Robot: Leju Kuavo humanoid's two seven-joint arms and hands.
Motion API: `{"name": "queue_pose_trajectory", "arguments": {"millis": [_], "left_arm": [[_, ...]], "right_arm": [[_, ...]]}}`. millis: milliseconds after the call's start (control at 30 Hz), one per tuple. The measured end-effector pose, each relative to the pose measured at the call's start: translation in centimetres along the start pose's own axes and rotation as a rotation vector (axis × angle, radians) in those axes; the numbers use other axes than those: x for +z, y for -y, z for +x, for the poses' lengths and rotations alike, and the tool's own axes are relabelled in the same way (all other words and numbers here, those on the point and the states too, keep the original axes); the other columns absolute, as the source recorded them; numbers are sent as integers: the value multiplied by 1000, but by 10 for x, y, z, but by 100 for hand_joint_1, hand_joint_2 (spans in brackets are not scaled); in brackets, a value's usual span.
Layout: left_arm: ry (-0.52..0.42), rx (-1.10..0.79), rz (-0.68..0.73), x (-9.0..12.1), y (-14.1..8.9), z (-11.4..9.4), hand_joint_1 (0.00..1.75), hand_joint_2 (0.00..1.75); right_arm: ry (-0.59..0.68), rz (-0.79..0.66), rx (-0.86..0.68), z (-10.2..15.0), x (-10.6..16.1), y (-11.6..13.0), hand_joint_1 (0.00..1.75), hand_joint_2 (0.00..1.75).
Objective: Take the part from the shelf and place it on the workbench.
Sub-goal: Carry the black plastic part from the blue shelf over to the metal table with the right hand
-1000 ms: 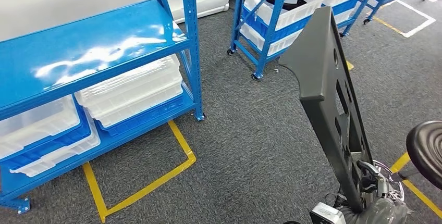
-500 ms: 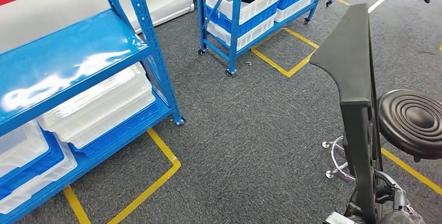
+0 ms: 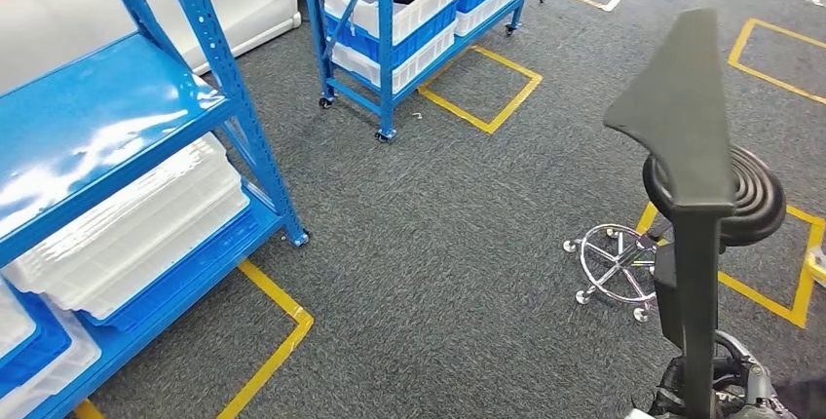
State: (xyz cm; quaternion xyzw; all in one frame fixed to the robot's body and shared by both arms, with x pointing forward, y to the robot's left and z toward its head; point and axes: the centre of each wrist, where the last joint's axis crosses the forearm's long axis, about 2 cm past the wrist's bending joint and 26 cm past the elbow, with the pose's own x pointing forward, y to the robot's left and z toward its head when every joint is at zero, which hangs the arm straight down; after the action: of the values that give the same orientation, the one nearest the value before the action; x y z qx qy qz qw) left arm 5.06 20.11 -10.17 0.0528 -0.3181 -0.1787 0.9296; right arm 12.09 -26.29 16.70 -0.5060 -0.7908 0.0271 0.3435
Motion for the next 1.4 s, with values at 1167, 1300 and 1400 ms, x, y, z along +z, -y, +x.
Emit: {"name": "queue_pose_trajectory", "arguments": {"millis": [1167, 1300, 1400], "left_arm": [[2, -2, 6, -2, 0, 4, 0, 175], [6, -3, 5, -2, 0, 5, 0, 175], [11, -4, 4, -3, 1, 7, 0, 175]], "right_arm": [[-58, -17, -6, -12, -2, -9, 175, 175], [-59, -18, -6, -12, -2, -9, 175, 175], [-62, -17, -4, -13, -2, -8, 175, 175]]}}
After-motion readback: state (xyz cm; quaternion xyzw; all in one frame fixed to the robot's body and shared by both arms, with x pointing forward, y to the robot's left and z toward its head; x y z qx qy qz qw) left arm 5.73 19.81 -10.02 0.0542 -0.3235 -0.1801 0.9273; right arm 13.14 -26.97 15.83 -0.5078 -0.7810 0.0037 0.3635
